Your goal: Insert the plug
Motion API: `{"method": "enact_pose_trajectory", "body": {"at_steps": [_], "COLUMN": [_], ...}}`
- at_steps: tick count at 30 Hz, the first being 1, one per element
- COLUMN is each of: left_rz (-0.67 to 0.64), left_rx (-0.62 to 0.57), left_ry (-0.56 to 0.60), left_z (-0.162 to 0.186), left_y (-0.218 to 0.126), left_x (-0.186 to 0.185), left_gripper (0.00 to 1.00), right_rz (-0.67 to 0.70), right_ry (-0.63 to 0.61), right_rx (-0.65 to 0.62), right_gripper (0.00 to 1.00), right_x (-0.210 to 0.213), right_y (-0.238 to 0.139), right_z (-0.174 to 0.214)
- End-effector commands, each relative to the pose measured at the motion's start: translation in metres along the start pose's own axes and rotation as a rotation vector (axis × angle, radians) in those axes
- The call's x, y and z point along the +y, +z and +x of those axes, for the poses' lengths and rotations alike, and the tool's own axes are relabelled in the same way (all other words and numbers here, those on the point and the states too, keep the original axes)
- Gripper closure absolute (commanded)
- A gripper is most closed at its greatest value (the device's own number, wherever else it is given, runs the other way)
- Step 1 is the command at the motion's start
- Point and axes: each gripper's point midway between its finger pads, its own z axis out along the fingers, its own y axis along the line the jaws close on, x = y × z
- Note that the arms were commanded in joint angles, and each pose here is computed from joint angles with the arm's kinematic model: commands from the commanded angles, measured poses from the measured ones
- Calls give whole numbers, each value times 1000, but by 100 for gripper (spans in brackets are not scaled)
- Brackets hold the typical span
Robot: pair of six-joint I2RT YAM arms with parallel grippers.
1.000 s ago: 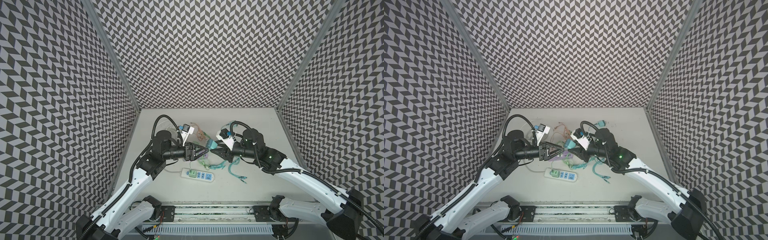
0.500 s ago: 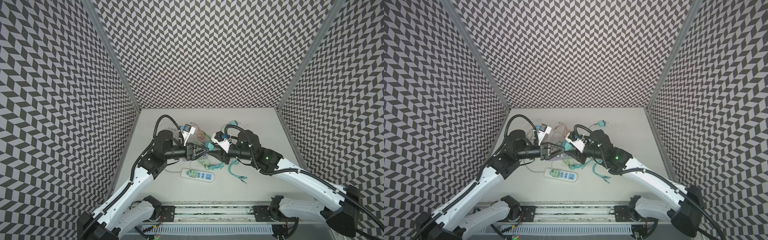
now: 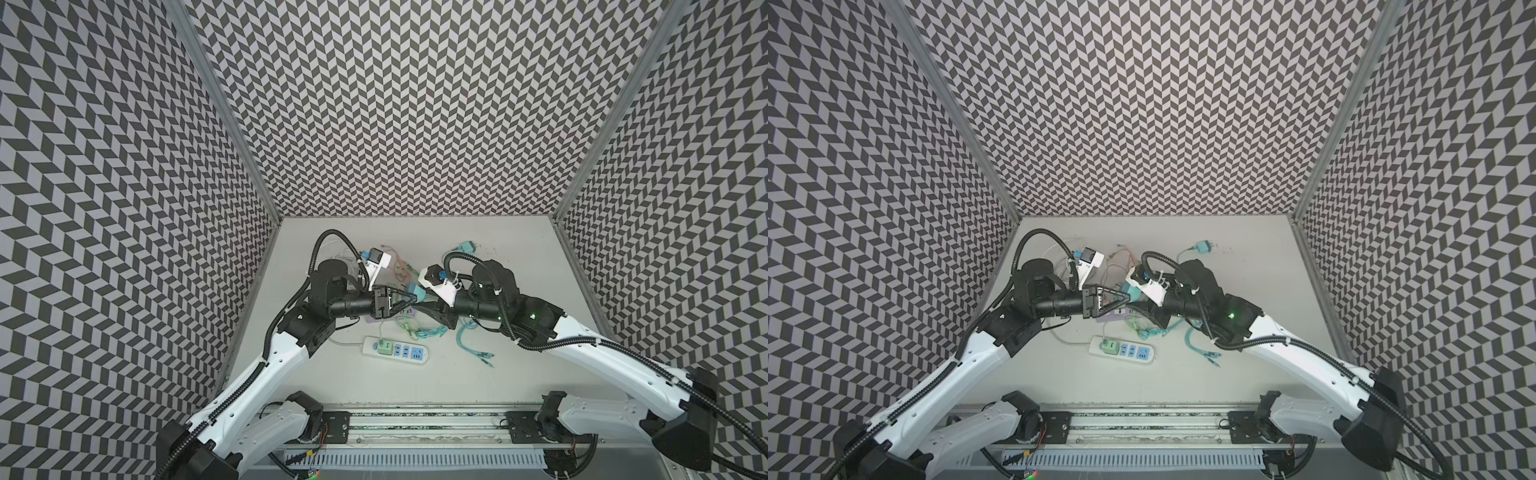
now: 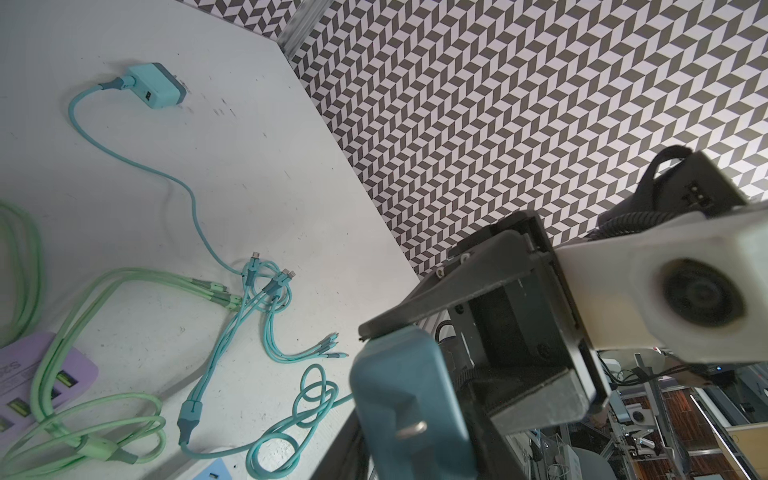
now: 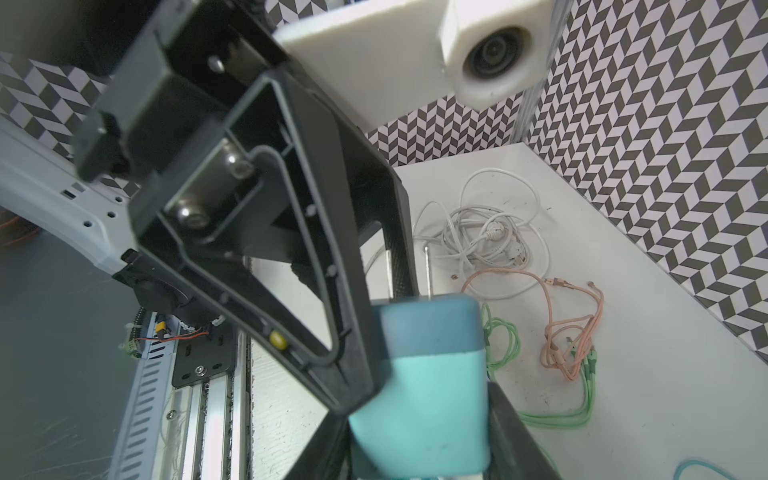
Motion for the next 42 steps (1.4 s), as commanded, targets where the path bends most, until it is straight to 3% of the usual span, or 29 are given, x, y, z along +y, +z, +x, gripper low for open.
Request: {"method": "enact_pose_trajectory", "body": {"at_steps": [1, 10, 18, 22, 27, 34, 42], "left_rz": [51, 55, 54, 48, 54, 73, 137], "left_rx": [-28, -48, -69, -91, -136, -216, -298], "left_ry": [66, 65, 76, 86, 101, 139, 165], "left_z": [-12, -13, -17, -20, -24, -35, -43], "left_y": [-2, -1, 1, 1, -1, -7, -19], "left_x": [-21, -17, -14, -13, -13, -20, -39], "left_gripper": [69, 84, 88, 95, 100, 100, 100], "right_rz": [17, 23, 74, 25, -149, -332, -358], "right_ry": [-35, 34, 163, 297, 442, 486, 579], "right_rx": [-3, -24, -122, -226, -380, -509, -579], "right_gripper": [64, 45, 31, 31, 32, 34, 32], "right_x": [-2, 3, 1, 10, 35, 59, 53], "right_y": [0, -16, -47, -62, -75, -83, -74], "right_z": [-6, -6, -22, -33, -42, -40, -36]}}
